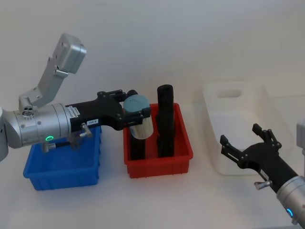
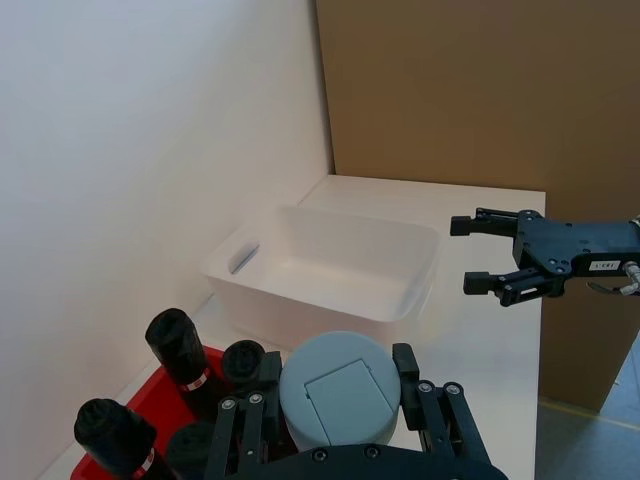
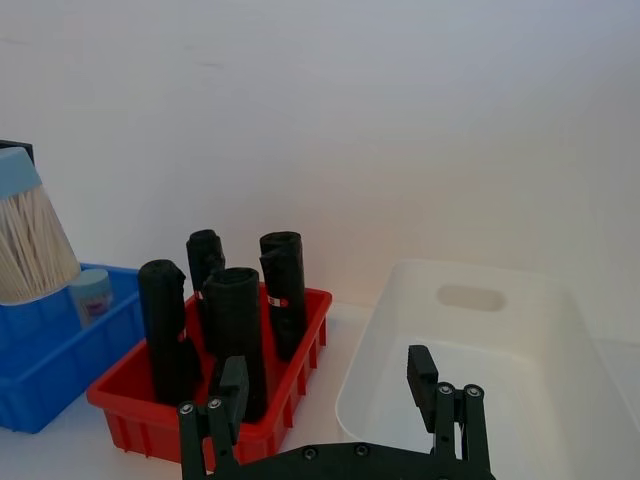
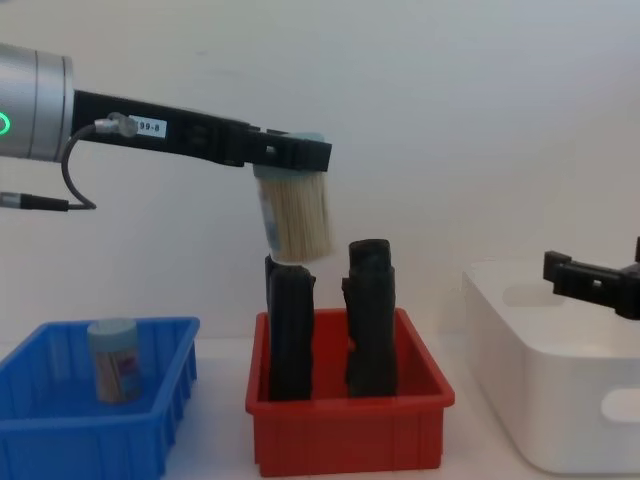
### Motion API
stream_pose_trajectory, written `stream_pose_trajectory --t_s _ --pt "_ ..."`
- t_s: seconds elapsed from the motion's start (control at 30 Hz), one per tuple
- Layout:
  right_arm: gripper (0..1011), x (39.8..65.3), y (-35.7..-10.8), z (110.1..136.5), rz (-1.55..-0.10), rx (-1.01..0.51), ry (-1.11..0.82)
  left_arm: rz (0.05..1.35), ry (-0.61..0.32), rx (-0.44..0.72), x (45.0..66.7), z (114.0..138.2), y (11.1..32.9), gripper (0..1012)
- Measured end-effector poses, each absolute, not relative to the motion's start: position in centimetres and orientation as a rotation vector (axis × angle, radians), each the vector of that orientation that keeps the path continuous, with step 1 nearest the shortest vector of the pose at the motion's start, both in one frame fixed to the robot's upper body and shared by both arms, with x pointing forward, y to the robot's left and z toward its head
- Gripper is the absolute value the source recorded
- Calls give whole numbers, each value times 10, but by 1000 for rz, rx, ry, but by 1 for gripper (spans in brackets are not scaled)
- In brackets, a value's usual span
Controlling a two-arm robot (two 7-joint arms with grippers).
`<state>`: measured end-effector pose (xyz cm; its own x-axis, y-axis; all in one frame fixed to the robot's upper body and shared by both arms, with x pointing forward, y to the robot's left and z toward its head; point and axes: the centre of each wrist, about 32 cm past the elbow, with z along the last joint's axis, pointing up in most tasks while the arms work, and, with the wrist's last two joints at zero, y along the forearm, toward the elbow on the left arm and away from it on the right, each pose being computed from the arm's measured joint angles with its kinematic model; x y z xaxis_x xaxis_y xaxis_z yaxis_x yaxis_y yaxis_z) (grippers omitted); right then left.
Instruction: Pick the cotton swabs from the blue box and place them into the white box.
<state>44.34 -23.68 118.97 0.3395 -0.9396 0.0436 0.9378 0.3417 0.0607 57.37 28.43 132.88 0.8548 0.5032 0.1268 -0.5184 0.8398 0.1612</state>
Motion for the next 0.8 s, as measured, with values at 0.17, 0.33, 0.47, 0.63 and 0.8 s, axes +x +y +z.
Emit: stream_pose_trajectory --t_s 0.17,0.33,0.47,0.63,0.8 --pt "1001 444 -235 1194 -1187 24 -75 528 -80 192 574 1330 283 671" --pt "1002 445 -233 1199 -1142 22 -73 520 -79 191 575 1331 283 670" --pt "1002 446 -231 1204 -1097 20 -71 517 -78 191 575 1331 283 671" --pt "1002 449 -227 1212 -1026 14 -69 513 -77 191 575 1332 282 671" --pt "1002 453 -222 1220 -961 6 -65 510 -77 191 575 1332 282 670"
